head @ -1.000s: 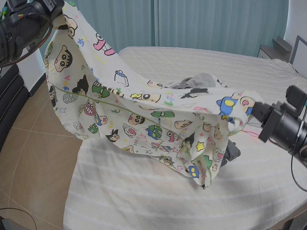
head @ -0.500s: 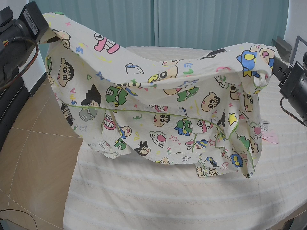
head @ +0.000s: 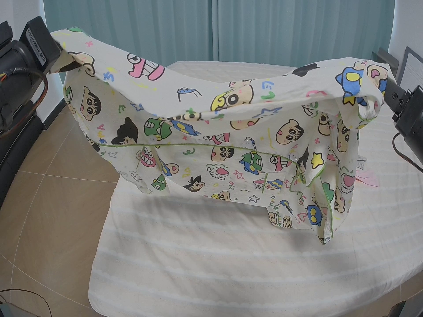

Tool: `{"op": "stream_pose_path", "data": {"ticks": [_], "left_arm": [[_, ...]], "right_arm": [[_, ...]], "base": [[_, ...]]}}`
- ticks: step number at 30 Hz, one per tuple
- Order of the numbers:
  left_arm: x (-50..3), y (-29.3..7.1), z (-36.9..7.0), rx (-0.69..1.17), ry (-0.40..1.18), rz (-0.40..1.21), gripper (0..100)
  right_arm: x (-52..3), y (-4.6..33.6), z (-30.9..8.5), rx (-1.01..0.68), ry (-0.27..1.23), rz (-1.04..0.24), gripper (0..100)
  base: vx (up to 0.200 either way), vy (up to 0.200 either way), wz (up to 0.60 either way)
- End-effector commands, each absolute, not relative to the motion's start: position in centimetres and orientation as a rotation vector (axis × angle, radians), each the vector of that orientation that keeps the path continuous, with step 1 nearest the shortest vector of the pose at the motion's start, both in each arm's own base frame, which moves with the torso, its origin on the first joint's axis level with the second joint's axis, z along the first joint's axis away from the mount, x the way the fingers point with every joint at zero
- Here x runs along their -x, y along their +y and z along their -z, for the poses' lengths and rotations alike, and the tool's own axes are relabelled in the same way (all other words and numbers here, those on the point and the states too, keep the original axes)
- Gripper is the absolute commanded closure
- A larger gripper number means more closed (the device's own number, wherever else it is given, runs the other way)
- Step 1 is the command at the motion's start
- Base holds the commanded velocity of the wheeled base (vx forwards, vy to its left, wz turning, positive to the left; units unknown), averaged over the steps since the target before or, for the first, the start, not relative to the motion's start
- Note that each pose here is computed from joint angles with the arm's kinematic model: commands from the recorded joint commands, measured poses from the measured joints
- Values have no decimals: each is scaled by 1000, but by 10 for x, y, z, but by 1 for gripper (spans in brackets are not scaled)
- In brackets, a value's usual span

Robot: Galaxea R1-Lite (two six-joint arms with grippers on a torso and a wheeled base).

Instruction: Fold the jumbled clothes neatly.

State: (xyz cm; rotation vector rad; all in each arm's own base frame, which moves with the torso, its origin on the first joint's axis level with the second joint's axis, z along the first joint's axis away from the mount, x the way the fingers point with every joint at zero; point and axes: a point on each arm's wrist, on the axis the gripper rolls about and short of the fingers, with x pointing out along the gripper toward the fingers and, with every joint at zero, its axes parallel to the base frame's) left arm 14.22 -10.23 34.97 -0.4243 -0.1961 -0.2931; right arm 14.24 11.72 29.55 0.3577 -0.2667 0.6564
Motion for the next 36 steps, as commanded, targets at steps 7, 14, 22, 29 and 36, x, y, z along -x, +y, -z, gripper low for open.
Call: {"op": "stream_pose_path", "data": {"ticks": [7,14,22,29,36], "left_arm": [[-129,-92,-340,394,-194,301,100],[-125,-89,-338,397,-194,296,100],[-125,-89,-338,395,-192,301,100],[-126,-90,-337,393,-188,300,100],[-126,-90,-337,392,-187,300,100]], "right_arm": [[-138,114,-296,-363,-275,-663,100],[-137,113,-294,-362,-267,-662,100],[-137,113,-290,-357,-254,-663,100],[-137,113,-289,-356,-253,-663,100],[-137,112,-287,-354,-249,-658,100]], "base": [[-29,0,0],[0,0,0],[0,-150,0],[0,-200,0],[0,-200,0]]}}
